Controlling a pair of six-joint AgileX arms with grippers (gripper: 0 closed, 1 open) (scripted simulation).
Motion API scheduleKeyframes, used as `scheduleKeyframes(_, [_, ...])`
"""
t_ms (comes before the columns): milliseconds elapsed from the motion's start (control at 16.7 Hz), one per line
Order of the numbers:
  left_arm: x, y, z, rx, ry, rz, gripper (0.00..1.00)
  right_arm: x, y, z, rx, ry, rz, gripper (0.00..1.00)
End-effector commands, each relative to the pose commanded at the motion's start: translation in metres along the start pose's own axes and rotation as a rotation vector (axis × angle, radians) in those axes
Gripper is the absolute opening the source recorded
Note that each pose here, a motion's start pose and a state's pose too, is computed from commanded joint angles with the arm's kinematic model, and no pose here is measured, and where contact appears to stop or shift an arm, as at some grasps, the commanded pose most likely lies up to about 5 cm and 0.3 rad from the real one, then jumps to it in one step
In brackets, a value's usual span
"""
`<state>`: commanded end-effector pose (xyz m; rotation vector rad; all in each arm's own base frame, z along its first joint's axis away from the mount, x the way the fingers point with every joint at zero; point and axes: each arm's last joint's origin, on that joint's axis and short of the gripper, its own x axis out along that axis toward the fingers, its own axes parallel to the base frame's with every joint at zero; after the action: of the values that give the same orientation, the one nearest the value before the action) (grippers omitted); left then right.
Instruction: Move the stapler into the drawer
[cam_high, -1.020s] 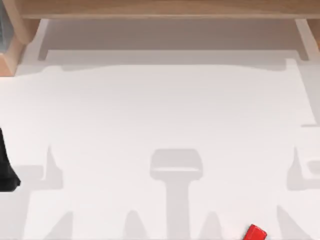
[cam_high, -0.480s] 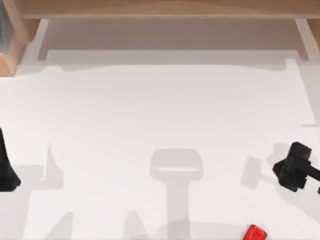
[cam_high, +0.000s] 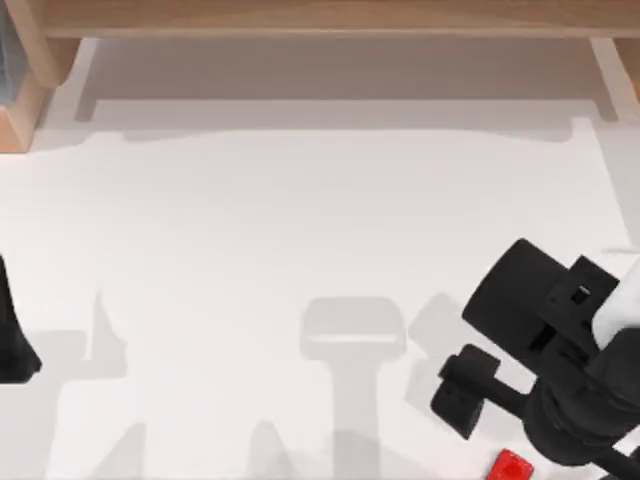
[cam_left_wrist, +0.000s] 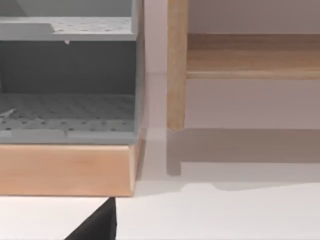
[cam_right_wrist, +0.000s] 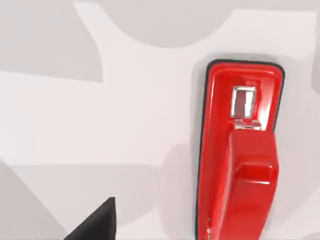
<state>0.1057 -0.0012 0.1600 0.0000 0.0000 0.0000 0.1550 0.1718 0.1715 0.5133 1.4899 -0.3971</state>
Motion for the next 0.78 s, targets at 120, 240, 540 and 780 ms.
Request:
scheduleKeyframes(120, [0.000, 0.000, 0.000, 0.000, 0.000, 0.000, 1.00, 0.003, 0.011, -0.009, 0.023, 0.007, -0.054, 1.00])
scheduleKeyframes(240, [0.000, 0.000, 0.000, 0.000, 0.000, 0.000, 1.00, 0.004, 0.015, -0.013, 0.032, 0.008, -0.076, 1.00])
scheduleKeyframes(540, [0.000, 0.000, 0.000, 0.000, 0.000, 0.000, 1.00, 0.005, 0.015, -0.012, 0.035, 0.008, -0.075, 1.00])
scheduleKeyframes(780, [0.000, 0.000, 0.000, 0.000, 0.000, 0.000, 1.00, 0.029, 0.015, -0.013, 0.032, 0.007, -0.073, 1.00])
